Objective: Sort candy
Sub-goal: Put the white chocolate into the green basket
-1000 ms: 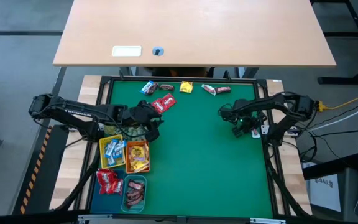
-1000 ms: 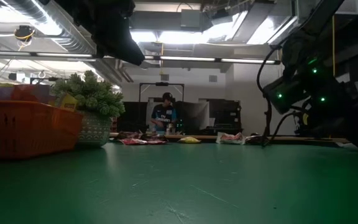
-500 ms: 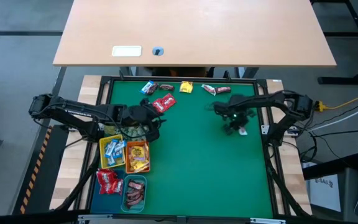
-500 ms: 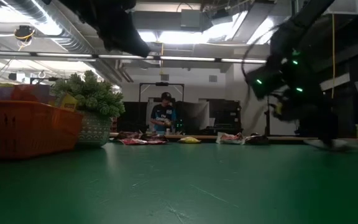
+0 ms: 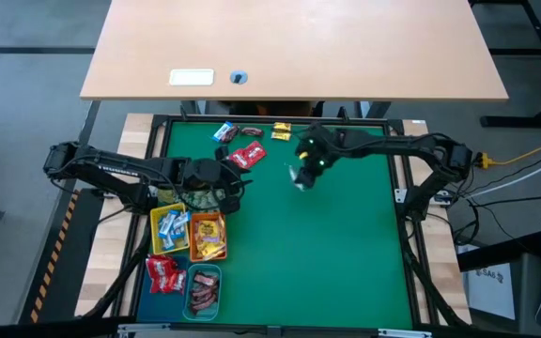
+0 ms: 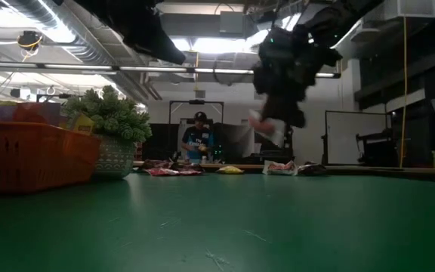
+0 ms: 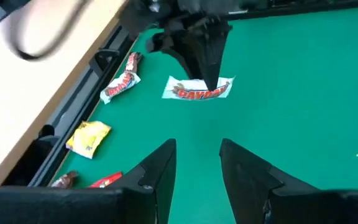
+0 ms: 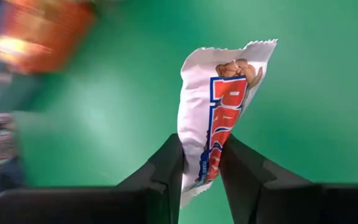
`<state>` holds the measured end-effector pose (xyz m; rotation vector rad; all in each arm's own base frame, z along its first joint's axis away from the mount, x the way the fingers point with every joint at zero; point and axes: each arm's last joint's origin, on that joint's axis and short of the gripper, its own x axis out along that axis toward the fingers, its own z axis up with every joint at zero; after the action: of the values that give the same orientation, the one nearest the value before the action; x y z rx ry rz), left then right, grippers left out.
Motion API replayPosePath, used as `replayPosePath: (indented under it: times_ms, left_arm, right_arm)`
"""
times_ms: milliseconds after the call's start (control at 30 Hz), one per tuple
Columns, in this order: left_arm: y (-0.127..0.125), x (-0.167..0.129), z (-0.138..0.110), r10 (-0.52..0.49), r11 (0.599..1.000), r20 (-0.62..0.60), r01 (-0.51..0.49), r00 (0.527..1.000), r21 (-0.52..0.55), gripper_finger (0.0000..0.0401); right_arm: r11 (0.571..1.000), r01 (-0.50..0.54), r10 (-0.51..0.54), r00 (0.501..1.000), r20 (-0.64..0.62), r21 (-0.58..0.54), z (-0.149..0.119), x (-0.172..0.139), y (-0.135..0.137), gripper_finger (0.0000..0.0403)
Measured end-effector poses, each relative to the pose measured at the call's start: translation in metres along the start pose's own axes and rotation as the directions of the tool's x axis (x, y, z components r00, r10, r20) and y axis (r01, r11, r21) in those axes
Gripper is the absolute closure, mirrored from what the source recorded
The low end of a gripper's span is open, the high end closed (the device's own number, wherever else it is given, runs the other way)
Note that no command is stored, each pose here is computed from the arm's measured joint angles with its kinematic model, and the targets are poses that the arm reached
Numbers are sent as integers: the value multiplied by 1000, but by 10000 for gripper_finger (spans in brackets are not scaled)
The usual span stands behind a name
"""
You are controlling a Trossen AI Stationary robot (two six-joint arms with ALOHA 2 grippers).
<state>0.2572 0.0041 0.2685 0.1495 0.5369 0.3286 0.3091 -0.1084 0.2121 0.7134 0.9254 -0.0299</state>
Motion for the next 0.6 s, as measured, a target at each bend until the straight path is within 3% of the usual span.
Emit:
replayPosePath:
  times_ms: [267, 467, 600]
  left_arm:
    - [0, 0, 4, 4, 1000, 42, -5, 999, 21, 280]
    - [0, 0, 9, -6, 1000, 85, 6, 996, 5, 280]
    - [-2, -1, 10, -95, 995, 108, 95, 990, 2, 280]
  right_arm:
    - [967, -169, 198, 970, 142, -190, 21, -1, 24, 308]
    - [893, -215, 291, 946, 141, -395, 16, 10, 56, 308]
    - [841, -224, 331, 933, 141, -493, 12, 16, 74, 308]
